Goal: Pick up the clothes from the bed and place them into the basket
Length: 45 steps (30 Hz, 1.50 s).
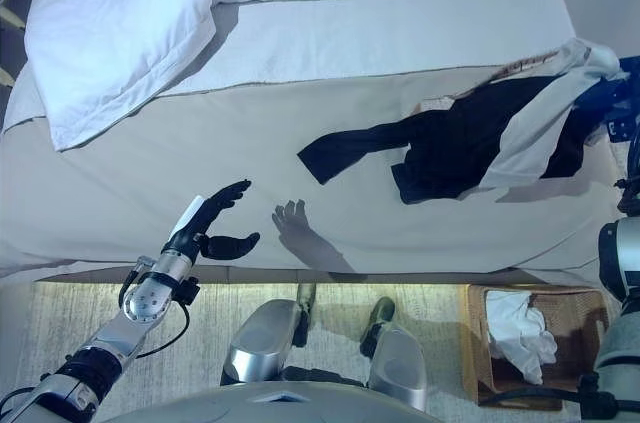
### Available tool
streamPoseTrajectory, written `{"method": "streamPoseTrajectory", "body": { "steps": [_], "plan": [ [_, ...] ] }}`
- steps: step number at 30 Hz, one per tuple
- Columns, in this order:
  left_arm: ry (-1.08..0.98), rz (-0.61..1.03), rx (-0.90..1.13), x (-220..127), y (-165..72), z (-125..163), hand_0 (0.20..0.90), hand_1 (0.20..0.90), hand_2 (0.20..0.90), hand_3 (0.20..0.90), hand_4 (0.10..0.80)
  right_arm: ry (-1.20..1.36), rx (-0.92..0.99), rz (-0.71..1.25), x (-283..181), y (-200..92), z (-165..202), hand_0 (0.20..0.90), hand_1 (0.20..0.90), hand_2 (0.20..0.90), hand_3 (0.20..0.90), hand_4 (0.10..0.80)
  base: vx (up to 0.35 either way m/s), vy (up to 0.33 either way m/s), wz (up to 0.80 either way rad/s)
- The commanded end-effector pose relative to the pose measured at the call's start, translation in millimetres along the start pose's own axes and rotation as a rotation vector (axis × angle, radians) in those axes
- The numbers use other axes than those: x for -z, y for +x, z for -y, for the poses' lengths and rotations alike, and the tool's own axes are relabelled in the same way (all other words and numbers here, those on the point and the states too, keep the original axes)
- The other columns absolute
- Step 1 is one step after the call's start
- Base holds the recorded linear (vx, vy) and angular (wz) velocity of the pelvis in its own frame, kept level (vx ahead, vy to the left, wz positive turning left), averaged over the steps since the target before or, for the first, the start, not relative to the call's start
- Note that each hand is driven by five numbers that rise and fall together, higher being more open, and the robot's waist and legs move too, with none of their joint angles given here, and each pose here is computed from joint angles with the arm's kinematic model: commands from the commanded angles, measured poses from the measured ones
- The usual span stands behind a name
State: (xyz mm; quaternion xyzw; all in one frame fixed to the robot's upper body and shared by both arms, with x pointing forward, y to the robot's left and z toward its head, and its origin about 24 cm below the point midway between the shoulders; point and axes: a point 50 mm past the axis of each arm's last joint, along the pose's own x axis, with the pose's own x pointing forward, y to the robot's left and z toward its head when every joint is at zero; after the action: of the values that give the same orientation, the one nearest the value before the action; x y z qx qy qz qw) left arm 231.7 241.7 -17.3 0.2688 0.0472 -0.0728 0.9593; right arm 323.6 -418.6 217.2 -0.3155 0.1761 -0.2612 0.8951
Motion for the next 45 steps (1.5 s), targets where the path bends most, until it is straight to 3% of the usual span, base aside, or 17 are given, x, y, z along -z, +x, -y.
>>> {"method": "streamPoseTrajectory", "body": {
  "steps": [1,2,3,16,23,29,33,45],
  "plan": [
    [-0.017,0.067,-0.004,-5.2,-7.0,7.9,0.9,0.9,0.9,0.9,0.8,-0.06,0.09,0.087,-12.7,-6.3,28.9,0.364,0.364,0.364,0.274,0.174,-0.067,-0.003,0.0],
    [-0.017,0.069,-0.006,-5.6,-6.8,7.7,0.9,0.9,0.9,0.9,0.8,-0.063,0.098,0.086,-12.6,-6.2,29.1,0.545,0.545,0.545,0.485,0.385,-0.076,-0.005,0.01],
    [-0.016,0.074,-0.009,-6.0,-7.4,7.6,0.9,0.9,0.9,0.9,0.8,-0.079,0.109,0.079,-11.2,-5.9,28.2,0.9,0.9,0.9,0.9,0.8,-0.063,-0.001,0.02],
    [-0.028,0.104,-0.025,-8.8,-7.5,8.3,0.9,0.9,0.9,0.9,0.8,-0.167,0.055,0.052,-9.8,-3.8,19.3,0.9,0.9,0.9,0.9,0.8,-0.035,0.0,0.02],
    [-0.03,0.116,-0.024,-10.0,-9.1,6.1,0.9,0.9,0.9,0.9,0.8,-0.294,0.171,0.033,-14.0,-5.3,29.9,0.9,0.9,0.9,0.9,0.8,-0.002,-0.001,0.01],
    [-0.04,0.11,-0.029,-9.1,-8.2,8.5,0.9,0.9,0.9,0.9,0.8,-0.289,0.324,0.281,-62.2,-11.2,20.3,0.9,0.9,0.9,0.9,0.8,0.0,0.0,0.0],
    [-0.049,0.108,-0.027,-9.2,-8.0,11.4,0.9,0.9,0.9,0.9,0.8,-0.314,0.319,0.418,-86.9,-17.1,6.2,0.9,0.9,0.9,0.9,0.8,0.009,0.019,0.0],
    [-0.063,0.181,-0.027,-21.7,-1.8,14.7,0.9,0.9,0.9,0.9,0.8,-0.402,0.307,0.584,-145.1,-32.6,-26.2,0.9,0.9,0.9,0.9,0.8,-0.017,0.041,0.1]
  ]
}}
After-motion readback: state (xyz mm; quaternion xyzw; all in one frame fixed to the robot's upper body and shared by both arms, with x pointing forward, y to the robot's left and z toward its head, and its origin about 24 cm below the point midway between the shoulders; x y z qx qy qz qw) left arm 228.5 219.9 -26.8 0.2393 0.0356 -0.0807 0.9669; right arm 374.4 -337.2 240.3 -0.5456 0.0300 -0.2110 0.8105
